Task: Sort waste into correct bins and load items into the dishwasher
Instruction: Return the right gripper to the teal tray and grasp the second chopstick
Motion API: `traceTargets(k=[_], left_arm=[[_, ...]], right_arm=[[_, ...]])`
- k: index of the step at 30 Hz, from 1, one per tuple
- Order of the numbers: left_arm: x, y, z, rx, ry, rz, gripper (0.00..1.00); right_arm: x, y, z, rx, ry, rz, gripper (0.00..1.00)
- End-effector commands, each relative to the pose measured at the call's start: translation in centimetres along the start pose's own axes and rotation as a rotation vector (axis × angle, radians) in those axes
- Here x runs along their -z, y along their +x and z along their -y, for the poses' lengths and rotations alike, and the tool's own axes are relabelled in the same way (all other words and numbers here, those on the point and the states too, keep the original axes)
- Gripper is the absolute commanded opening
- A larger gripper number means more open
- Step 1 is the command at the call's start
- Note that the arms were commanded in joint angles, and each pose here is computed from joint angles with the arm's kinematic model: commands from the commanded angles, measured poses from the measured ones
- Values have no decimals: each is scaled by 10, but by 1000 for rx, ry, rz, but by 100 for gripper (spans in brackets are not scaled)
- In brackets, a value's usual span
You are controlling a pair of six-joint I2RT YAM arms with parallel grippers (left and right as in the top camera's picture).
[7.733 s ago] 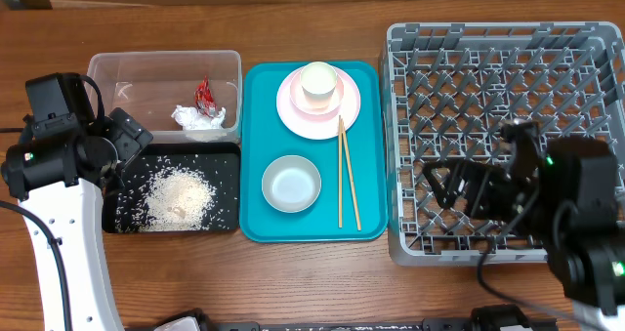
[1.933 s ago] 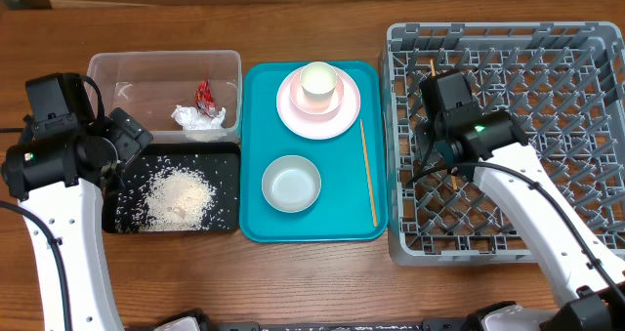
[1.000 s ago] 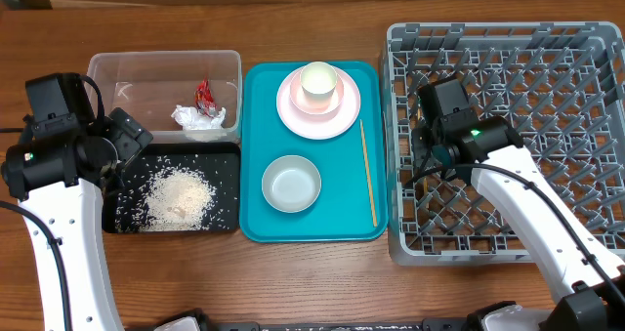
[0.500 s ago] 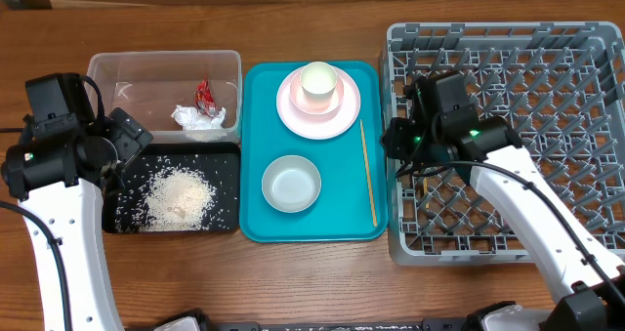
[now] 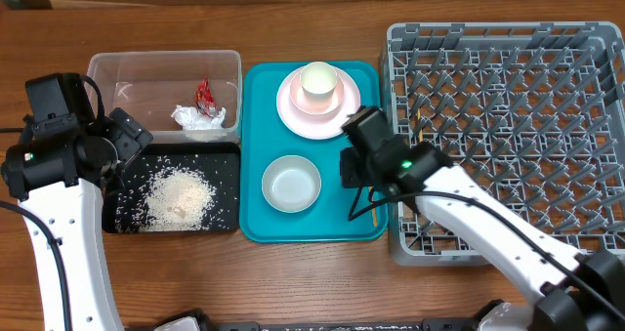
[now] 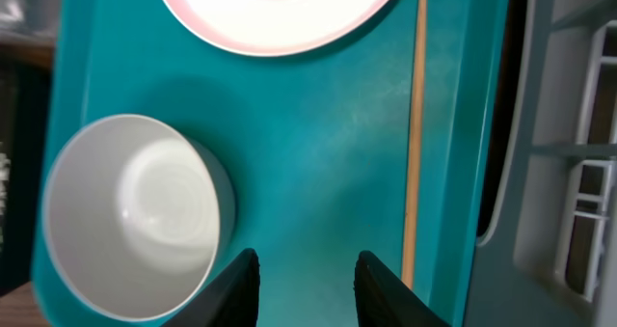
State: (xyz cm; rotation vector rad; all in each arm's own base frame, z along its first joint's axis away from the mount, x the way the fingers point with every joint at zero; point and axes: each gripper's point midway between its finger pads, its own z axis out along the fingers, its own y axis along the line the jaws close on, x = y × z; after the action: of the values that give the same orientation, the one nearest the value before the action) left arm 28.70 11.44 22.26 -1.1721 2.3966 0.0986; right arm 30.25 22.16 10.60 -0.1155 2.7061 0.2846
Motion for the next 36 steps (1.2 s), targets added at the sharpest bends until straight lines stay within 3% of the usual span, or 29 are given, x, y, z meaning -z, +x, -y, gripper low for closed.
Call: traceTargets(k=[1,14,26,36], left_arm=[[1,-4,2,16,7,5,100],[1,-4,2,15,7,5,100],[1,-4,2,16,7,5,100],[1,-4,2,15,7,5,100]], right_arm=[[-16,2,11,14,100,15,36],[-72,23,39,44,266,-71,41],[-77,22,37,15,262,-64,49],[-82,26,36,13,253,-80,49]])
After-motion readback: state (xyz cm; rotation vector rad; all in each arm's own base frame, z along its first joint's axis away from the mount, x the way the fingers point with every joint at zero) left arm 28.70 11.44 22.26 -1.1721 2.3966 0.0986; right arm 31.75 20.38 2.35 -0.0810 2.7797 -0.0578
